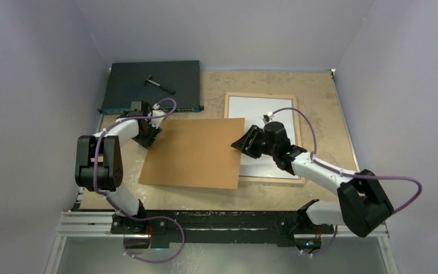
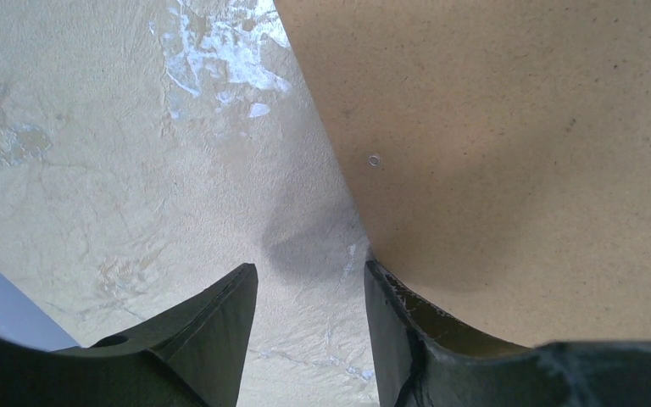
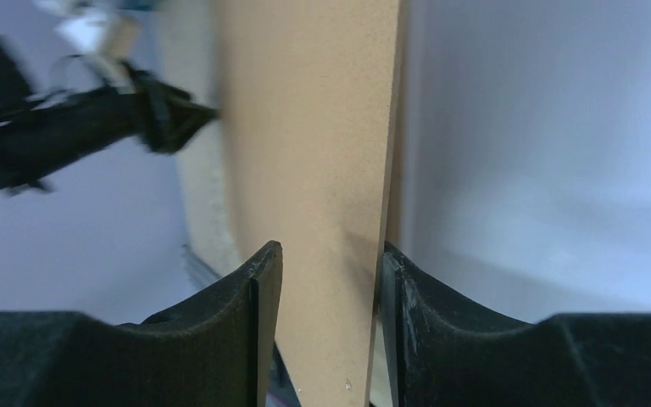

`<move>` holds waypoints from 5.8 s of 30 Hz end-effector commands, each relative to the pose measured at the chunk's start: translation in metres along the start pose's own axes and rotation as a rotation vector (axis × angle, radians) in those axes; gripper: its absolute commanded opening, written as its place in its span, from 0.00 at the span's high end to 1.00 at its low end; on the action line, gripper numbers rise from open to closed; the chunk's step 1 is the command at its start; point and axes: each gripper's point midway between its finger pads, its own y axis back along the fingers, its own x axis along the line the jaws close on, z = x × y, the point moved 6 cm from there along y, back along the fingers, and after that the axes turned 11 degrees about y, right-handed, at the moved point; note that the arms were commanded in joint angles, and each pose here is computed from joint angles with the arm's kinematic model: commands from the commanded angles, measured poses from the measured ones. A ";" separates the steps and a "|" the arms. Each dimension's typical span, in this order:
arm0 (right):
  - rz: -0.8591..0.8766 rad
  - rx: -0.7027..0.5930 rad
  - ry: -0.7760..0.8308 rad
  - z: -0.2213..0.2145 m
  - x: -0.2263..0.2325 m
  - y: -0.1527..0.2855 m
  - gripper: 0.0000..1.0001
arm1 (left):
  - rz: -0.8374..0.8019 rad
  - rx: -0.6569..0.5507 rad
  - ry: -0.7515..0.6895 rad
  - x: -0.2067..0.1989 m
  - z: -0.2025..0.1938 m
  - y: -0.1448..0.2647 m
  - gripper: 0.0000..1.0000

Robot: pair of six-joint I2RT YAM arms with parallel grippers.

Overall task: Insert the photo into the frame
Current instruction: Turn over the photo frame item.

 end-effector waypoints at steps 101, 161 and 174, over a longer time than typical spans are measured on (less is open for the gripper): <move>0.635 -0.166 -0.315 0.091 0.241 0.121 0.88 | 0.309 -1.328 -1.077 -0.075 0.045 0.314 1.00; 1.073 -0.709 0.701 0.113 0.133 0.124 0.02 | -1.032 -1.146 0.073 -0.112 0.142 0.485 1.00; 1.399 -0.639 0.796 0.107 0.160 0.181 0.24 | -1.106 -1.051 0.193 -0.095 0.148 0.442 1.00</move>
